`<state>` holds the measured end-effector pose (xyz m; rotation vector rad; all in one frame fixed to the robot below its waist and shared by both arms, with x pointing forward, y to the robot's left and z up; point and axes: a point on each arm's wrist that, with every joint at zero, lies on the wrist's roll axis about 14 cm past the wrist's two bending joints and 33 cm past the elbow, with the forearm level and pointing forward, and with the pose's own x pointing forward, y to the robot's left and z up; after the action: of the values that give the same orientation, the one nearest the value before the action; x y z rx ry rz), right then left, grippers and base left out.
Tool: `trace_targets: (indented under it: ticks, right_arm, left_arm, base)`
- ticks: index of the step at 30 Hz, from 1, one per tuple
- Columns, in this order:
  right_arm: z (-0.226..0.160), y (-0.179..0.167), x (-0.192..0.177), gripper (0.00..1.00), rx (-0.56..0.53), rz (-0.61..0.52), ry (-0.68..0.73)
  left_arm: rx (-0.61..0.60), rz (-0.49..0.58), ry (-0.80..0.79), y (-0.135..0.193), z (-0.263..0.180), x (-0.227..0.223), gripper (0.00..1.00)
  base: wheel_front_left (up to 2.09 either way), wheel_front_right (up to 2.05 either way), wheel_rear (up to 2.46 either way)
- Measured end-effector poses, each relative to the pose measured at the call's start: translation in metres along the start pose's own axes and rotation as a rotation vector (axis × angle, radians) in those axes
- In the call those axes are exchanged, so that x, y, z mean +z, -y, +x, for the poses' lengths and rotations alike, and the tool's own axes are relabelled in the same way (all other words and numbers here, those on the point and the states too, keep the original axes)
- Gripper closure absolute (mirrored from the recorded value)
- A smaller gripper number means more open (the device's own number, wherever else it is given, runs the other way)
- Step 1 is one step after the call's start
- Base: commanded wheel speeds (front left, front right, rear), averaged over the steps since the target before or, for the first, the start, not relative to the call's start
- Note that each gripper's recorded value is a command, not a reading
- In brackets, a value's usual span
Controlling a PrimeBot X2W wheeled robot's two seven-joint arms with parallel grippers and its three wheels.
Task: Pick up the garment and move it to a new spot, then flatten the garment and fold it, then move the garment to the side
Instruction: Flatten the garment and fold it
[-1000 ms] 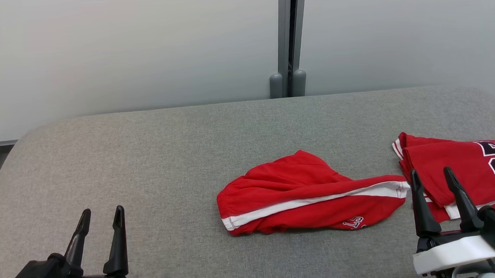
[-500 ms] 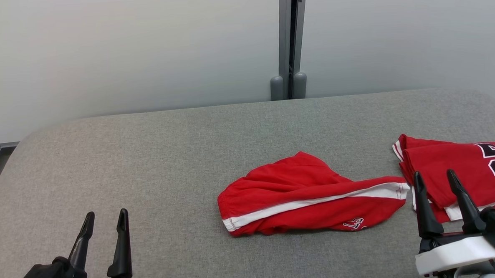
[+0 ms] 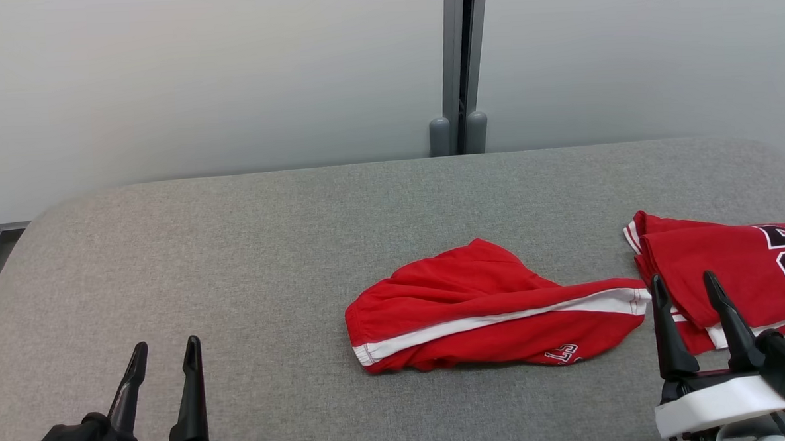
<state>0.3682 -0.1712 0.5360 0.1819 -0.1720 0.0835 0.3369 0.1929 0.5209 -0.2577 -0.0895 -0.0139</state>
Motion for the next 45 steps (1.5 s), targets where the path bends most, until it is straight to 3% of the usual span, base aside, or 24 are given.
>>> trace_targets:
  ticks: [5, 11, 23, 33, 45]
  right_arm:
    - [-0.002, 0.005, -0.008, 0.00, -0.015, -0.005, -0.029]
    - [-0.009, 0.020, -0.048, 0.00, -0.051, -0.043, -0.248]
    - [0.016, 0.042, -0.085, 0.00, -0.070, -0.084, -0.474]
    - [0.033, 0.040, -0.126, 0.00, -0.026, -0.118, -0.656]
    - [0.044, 0.038, -0.146, 0.00, 0.004, -0.125, -0.716]
  left_arm:
    - [-0.013, -0.007, -0.021, 0.003, 0.000, -0.006, 0.00]
    - [-0.086, -0.047, -0.119, 0.022, 0.004, -0.026, 0.00]
    - [-0.313, -0.090, -0.499, 0.073, 0.009, -0.105, 0.00]
    - [-0.396, -0.078, -0.669, 0.088, 0.017, -0.147, 0.00]
    - [-0.479, -0.088, -0.739, 0.102, 0.022, -0.160, 0.00]
  base:
    - [0.00, 0.00, 0.00]
    - [0.00, 0.00, 0.00]
    - [0.00, 0.00, 0.00]
    - [0.00, 0.00, 0.00]
    - [0.00, 0.00, 0.00]
